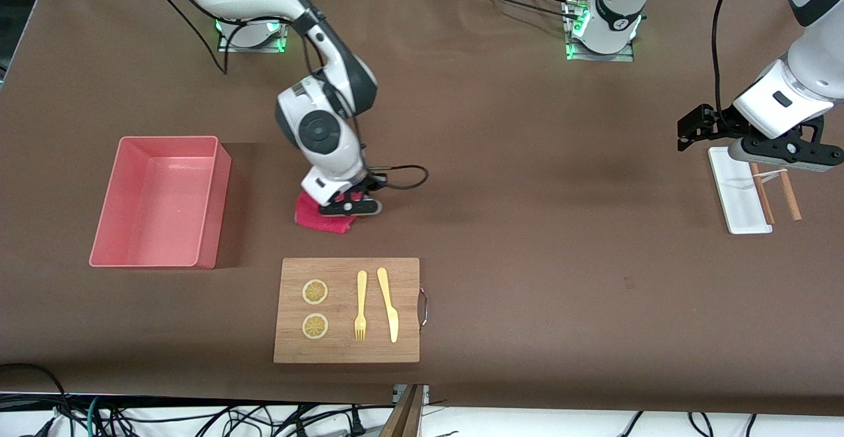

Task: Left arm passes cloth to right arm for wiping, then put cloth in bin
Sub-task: 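Slide the cloth across the table toward the cutting board with the right gripper, then wipe the table with the cloth, dragging it back toward the pink bin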

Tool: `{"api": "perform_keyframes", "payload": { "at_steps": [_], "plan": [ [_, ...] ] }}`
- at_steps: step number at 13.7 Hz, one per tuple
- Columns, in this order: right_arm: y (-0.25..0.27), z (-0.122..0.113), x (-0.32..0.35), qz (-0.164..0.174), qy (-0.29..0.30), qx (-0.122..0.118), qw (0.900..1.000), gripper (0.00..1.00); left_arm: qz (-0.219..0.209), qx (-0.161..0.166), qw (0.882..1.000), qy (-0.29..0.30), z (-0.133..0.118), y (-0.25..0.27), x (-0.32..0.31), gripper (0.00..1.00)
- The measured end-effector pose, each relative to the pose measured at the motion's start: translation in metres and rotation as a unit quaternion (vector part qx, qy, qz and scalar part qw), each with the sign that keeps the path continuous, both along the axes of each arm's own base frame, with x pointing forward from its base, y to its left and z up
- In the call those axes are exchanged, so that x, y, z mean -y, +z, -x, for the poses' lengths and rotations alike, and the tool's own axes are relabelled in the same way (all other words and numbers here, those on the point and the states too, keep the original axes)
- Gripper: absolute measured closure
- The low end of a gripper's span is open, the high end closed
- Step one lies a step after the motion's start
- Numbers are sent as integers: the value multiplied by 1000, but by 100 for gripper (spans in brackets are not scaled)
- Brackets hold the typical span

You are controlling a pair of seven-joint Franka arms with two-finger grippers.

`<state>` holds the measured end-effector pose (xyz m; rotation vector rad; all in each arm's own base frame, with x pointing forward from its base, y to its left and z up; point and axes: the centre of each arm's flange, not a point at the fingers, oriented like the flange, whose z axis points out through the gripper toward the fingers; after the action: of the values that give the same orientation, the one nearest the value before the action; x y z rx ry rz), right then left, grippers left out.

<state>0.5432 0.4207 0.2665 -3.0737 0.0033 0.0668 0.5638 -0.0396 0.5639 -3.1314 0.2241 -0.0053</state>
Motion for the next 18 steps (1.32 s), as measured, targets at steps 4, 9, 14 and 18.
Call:
{"api": "perform_keyframes", "payload": {
  "at_steps": [4, 9, 14, 18],
  "plan": [
    [4, 28, -77, -19, -42, 6, 999, 98, 0, 0, 1000, 0, 0, 0, 1, 0],
    [28, 23, -86, -7, -69, -12, 998, 98, 0, 0, 1000, -1, 0, 0, 3, 0],
    [41, -49, 29, 7, -50, -50, 997, 98, 0, 0, 1000, -2, 0, 0, 5, 0],
    [9, -89, 146, 10, -29, -79, 996, 98, 0, 0, 1000, -4, 0, 0, 7, 0]
  ]
}}
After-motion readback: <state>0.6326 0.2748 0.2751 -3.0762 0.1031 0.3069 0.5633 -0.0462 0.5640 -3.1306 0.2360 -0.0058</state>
